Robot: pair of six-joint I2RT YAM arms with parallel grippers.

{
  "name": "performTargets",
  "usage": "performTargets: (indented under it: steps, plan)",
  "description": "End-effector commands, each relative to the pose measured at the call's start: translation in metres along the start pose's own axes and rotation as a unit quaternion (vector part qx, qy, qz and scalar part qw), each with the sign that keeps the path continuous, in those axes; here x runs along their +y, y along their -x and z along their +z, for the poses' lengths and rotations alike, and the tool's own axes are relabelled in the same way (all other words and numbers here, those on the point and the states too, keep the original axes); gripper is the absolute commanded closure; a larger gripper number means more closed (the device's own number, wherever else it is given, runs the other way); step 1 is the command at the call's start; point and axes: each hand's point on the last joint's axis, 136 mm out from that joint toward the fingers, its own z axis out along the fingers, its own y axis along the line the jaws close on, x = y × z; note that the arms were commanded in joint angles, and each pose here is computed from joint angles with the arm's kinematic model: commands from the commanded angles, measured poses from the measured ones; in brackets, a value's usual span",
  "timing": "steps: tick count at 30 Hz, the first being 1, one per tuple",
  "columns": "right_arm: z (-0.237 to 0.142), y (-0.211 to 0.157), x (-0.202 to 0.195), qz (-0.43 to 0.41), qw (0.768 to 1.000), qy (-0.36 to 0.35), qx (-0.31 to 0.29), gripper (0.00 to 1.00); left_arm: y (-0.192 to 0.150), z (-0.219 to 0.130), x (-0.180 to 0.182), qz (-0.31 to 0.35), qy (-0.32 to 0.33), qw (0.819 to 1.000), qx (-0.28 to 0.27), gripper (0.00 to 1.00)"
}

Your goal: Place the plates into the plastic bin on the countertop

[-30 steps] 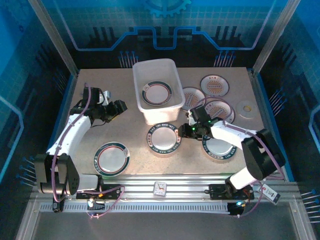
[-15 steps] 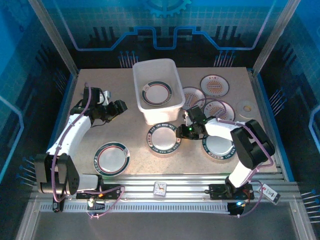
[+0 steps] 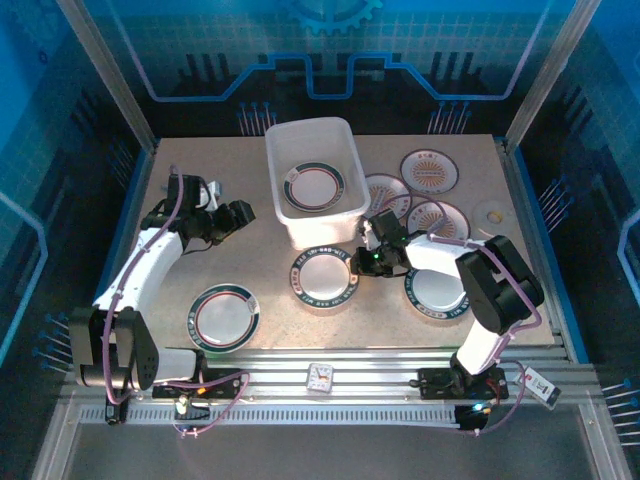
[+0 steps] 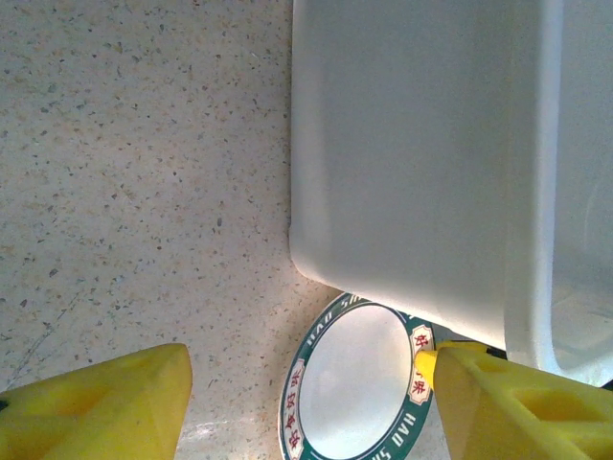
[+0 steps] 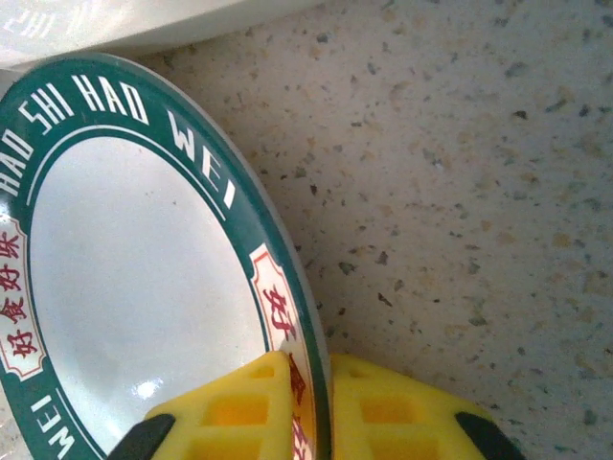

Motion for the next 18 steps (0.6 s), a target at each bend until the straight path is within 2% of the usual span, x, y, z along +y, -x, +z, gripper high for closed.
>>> performTargets:
  steps: [1,2,11,18]
  plan:
    - [-0.002,-0.008,-0.002,-0.014,1.0,-0.012,-0.004,0.89,0.009,-0.007,-0.012,0.011,-0.007,1.0,-0.016,0.31]
    - [-0.004,-0.008,-0.003,-0.014,1.0,-0.013,-0.007,0.92,0.009,-0.008,-0.013,0.012,-0.007,1.0,-0.017,0.31]
    - [-0.029,-0.013,0.01,-0.021,0.999,0.009,-0.027,1.0,0.011,-0.014,-0.024,0.023,-0.017,0.999,-0.022,0.31]
    - [-0.07,-0.026,0.006,-0.018,0.999,-0.022,-0.039,1.0,0.016,-0.024,-0.04,0.04,-0.03,0.998,-0.039,0.31]
